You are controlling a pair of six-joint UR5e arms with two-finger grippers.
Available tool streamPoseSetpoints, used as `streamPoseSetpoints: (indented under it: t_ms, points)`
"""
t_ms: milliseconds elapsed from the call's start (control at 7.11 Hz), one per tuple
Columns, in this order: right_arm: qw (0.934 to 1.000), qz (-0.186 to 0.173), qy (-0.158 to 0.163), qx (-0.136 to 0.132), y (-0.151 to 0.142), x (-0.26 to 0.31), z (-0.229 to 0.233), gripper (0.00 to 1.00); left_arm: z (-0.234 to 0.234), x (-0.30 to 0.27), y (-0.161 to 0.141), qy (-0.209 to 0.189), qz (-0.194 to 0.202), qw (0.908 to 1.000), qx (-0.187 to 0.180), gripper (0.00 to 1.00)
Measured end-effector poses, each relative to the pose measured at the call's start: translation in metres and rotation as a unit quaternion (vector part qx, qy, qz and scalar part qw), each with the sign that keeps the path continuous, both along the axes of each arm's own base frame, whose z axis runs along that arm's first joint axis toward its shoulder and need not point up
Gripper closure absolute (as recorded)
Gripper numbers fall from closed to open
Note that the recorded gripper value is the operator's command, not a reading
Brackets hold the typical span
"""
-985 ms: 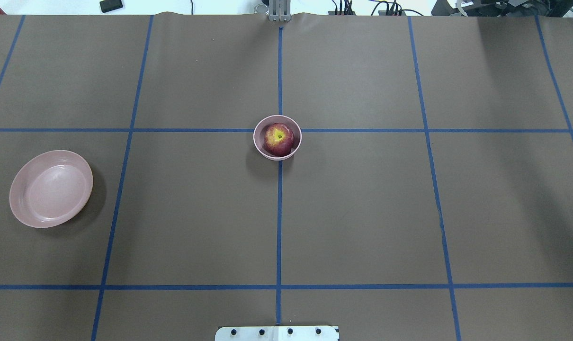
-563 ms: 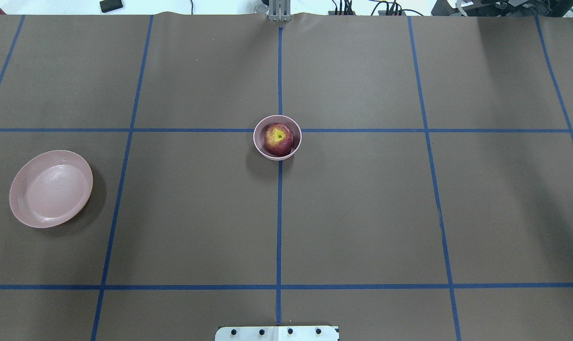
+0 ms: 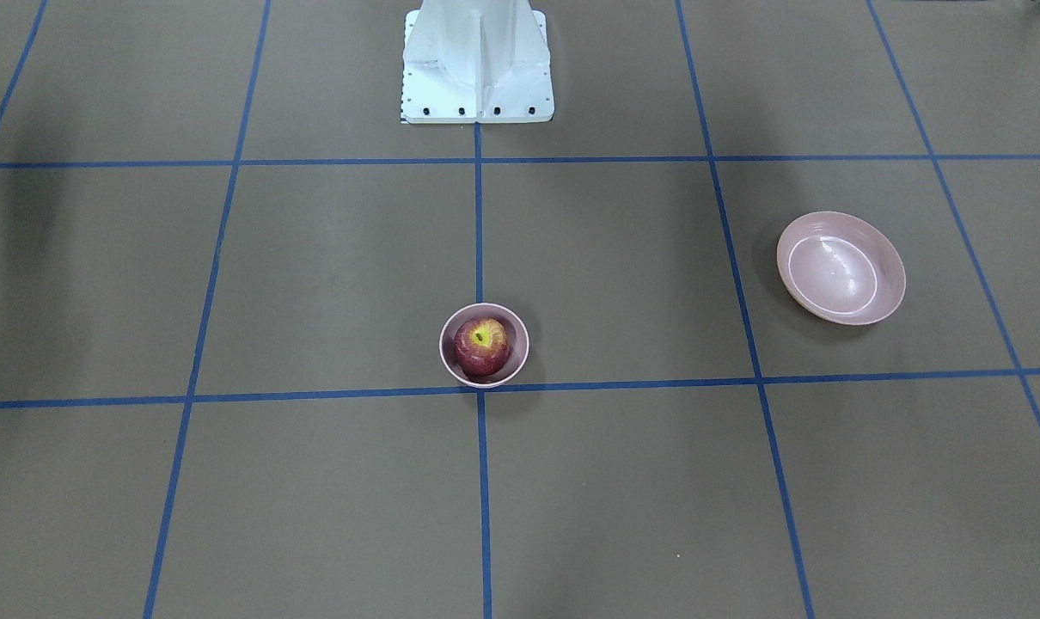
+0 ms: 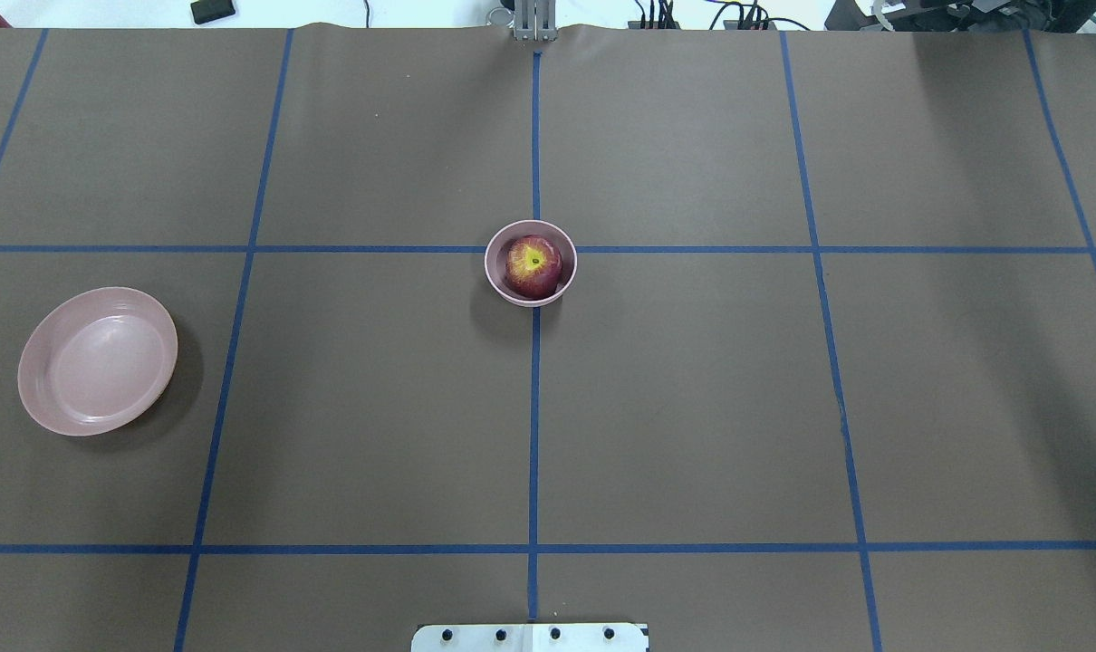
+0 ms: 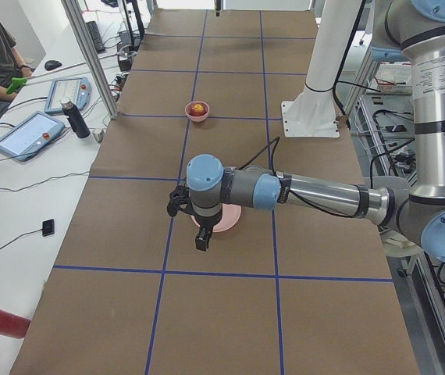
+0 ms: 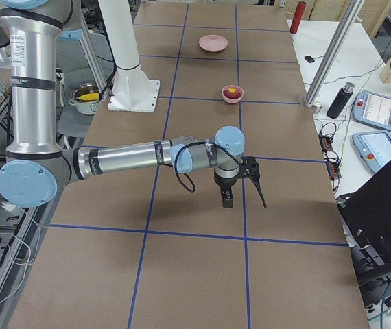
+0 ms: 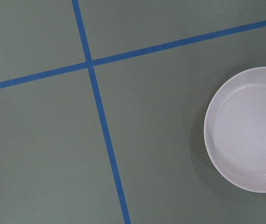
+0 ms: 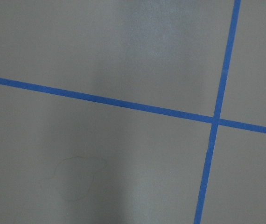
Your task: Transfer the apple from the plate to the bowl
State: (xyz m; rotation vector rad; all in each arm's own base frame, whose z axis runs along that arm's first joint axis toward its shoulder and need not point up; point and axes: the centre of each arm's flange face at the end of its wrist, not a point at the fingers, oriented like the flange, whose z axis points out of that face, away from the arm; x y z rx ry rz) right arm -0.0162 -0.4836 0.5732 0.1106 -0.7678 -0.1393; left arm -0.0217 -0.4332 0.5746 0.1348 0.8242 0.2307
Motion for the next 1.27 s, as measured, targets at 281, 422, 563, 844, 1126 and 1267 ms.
streamPoseSetpoints:
  t_ms: [281,422,563,844,1126,1267]
  points:
    - [1.0,0.0,-0.001,0.0,0.001,0.0,0.0,0.0,-0.013,0.0,-0.002,0.0,0.0,0.9999,0.013,0.02]
    - [1.0,0.0,-0.002,0.001,0.001,0.0,-0.001,0.0,-0.023,0.001,-0.006,0.001,0.0,0.9997,0.024,0.02]
    - [1.0,0.0,-0.002,0.003,0.0,0.0,-0.003,0.0,-0.028,0.001,-0.008,0.001,0.0,0.9996,0.03,0.02]
    - [1.0,0.0,-0.003,0.006,-0.002,-0.001,-0.005,0.0,-0.028,0.0,-0.007,0.001,0.0,0.9996,0.03,0.02]
    - [1.0,0.0,-0.003,0.008,-0.004,-0.001,-0.007,0.0,-0.022,-0.001,-0.003,0.001,-0.001,0.9997,0.023,0.02]
    - [1.0,0.0,-0.002,0.008,-0.004,-0.001,-0.006,0.0,-0.02,-0.001,-0.002,0.001,-0.002,0.9998,0.021,0.02]
